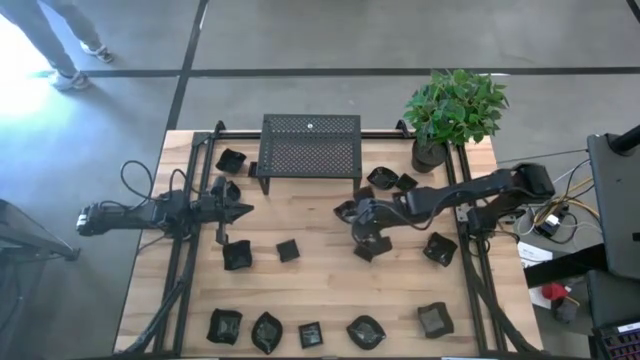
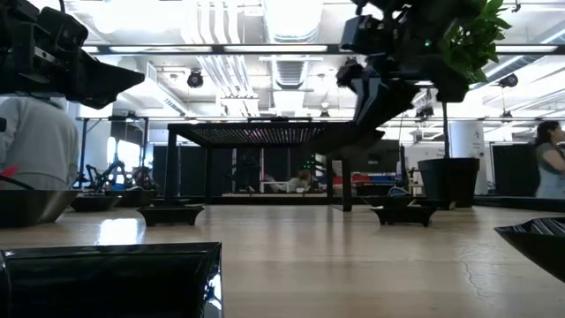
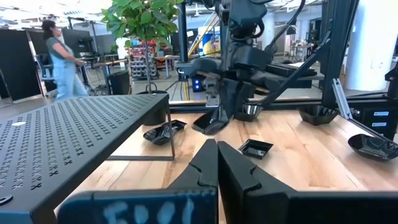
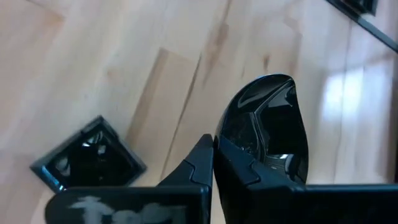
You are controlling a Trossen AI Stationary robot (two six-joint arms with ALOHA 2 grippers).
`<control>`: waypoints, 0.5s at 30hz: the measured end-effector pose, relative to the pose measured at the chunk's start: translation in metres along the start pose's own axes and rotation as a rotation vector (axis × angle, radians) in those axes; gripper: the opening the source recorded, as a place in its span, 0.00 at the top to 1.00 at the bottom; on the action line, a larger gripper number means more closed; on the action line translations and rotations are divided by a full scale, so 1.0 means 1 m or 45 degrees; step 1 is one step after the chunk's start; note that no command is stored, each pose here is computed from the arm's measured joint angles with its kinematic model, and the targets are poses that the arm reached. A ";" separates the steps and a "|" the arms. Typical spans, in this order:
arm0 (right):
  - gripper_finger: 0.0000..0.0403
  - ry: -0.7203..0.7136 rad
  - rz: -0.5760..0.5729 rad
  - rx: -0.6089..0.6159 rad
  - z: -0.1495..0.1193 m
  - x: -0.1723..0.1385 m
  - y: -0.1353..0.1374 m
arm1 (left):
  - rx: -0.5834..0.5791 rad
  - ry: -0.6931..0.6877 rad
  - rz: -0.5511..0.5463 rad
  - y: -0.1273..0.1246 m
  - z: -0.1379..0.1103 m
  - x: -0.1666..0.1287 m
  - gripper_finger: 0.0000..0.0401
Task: Pick & Place Mini shaped plates
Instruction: Stack the black leaf shaped plate on top of the other black leaf shaped plate
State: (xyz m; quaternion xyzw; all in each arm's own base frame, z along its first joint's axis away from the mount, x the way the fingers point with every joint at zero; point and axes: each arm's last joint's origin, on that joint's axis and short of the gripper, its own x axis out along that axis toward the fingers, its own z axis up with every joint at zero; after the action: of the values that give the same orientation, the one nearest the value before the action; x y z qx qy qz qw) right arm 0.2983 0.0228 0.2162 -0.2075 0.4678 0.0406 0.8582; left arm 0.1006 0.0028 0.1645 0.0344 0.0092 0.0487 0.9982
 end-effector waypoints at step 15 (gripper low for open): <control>0.98 0.141 -0.122 0.122 -0.063 -0.015 0.015 | 0.000 0.001 0.000 0.000 0.000 0.000 1.00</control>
State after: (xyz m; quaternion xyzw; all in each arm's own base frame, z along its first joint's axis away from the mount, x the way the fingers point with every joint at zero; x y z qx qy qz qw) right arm 0.2363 0.0130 0.1938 -0.1906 0.5053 -0.0345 0.8409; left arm 0.1006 0.0028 0.1644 0.0342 0.0096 0.0487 0.9982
